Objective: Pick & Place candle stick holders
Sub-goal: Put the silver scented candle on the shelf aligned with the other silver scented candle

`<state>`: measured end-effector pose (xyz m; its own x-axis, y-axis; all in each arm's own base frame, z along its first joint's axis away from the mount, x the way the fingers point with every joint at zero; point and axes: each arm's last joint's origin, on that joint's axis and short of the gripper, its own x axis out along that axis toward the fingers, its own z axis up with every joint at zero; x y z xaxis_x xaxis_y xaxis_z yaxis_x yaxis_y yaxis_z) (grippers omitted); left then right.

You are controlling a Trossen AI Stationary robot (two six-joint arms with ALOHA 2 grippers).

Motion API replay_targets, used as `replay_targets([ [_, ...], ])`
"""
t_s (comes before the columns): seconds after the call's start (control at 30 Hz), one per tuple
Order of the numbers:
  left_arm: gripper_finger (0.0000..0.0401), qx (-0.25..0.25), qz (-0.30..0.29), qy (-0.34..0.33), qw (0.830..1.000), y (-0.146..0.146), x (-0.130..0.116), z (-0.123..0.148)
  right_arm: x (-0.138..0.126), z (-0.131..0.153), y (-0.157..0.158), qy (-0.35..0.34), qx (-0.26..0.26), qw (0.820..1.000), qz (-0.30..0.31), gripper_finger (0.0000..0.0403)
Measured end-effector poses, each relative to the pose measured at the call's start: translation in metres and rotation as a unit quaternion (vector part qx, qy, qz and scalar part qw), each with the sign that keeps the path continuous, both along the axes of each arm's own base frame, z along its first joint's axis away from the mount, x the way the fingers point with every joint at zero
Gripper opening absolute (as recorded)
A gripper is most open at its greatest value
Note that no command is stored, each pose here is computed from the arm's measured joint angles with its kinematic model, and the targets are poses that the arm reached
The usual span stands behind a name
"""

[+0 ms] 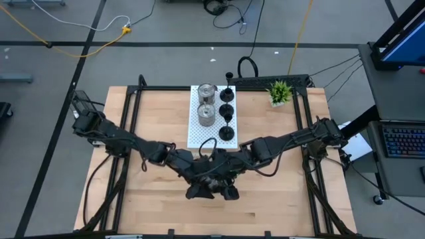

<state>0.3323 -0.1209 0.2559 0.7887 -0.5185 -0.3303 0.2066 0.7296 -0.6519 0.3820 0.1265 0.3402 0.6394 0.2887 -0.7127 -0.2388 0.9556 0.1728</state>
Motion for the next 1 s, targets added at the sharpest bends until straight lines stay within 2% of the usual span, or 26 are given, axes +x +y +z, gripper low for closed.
replay_targets([
  [0.13,0.0391,-0.007,0.010,0.004,1.000,0.0045,0.0016,0.0001,0.0001,0.0000,-0.0002,0.000,-0.001,1.000,-0.001,0.0349],
  [0.33,0.0353,0.001,-0.003,-0.002,1.000,0.0039,0.0012,0.0003,0.0009,-0.0001,-0.0002,-0.001,0.003,1.000,0.001,0.0349],
  [0.7,0.0352,0.013,-0.006,0.004,1.000,0.0044,0.0003,-0.0010,0.0011,-0.0003,-0.0002,-0.003,0.000,1.000,0.001,0.0359],
  [1.0,0.0351,0.052,0.013,0.005,0.999,0.0063,-0.0002,-0.0043,0.0005,-0.0021,-0.0017,-0.001,-0.024,1.000,-0.013,0.0367],
])
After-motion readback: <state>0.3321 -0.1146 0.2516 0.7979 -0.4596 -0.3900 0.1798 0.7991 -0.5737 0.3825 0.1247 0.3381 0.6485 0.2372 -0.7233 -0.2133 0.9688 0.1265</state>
